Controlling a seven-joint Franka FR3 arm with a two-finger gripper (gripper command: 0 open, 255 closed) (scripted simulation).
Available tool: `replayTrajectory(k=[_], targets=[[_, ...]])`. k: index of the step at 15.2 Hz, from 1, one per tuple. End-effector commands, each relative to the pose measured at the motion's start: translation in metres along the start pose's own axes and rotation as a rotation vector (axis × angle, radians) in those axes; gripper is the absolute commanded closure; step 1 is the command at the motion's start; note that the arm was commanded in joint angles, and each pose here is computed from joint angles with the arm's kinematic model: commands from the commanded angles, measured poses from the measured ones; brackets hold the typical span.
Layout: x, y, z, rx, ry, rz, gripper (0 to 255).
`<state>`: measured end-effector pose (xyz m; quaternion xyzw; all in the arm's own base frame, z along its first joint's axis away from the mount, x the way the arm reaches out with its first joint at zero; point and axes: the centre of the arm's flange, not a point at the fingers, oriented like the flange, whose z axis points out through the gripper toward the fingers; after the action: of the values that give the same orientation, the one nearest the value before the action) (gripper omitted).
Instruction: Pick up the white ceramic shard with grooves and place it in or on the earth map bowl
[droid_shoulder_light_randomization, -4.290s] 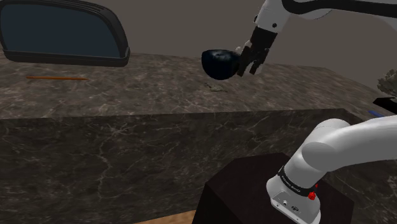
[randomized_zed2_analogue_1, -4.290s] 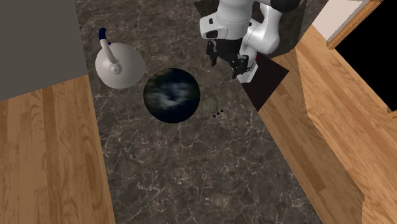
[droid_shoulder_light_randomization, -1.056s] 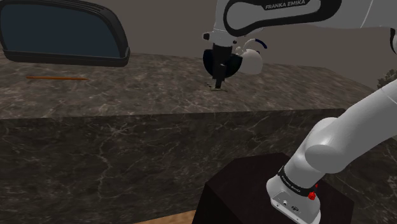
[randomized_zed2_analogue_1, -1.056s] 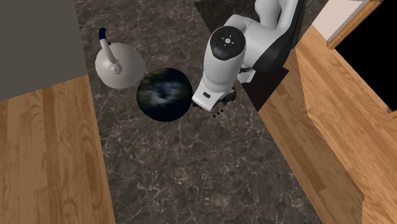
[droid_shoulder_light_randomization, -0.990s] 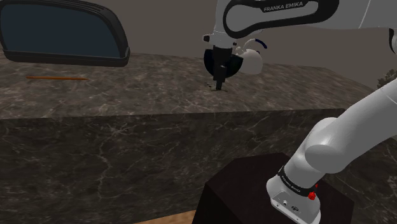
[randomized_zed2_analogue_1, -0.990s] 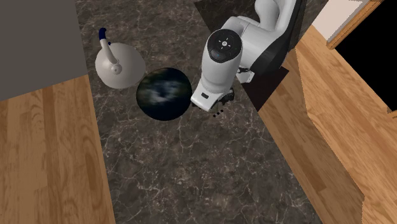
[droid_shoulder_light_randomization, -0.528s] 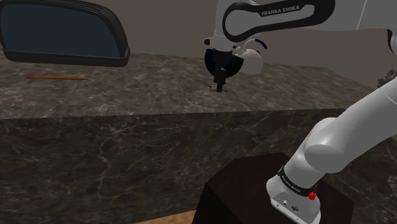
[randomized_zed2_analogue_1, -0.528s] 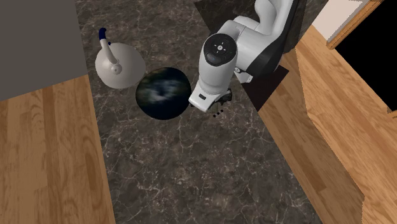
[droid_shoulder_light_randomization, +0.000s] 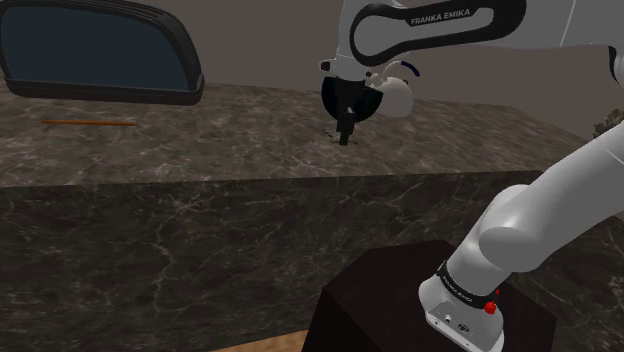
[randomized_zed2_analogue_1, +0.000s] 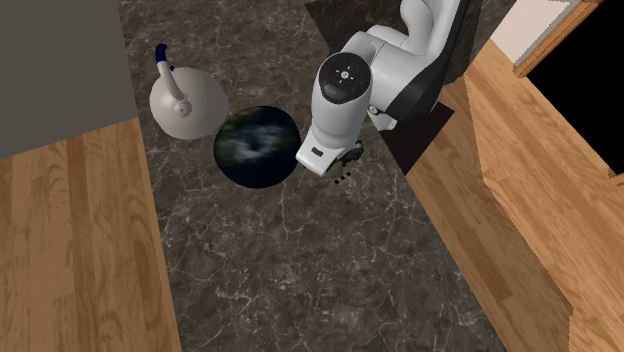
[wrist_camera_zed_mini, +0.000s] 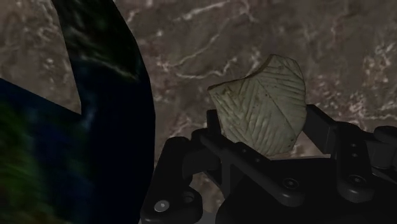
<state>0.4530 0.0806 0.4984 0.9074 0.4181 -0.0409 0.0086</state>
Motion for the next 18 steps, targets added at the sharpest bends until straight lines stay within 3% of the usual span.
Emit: replayTrajectory(k=[1,17,18], targets=[[0.000,0.000,0.001,0.001,-0.002,0.001,255],[-0.005,0.000,-0.068,0.001,-0.001,0.001,255],[-0.005,0.000,-0.068,0.001,-0.001,0.001,0]])
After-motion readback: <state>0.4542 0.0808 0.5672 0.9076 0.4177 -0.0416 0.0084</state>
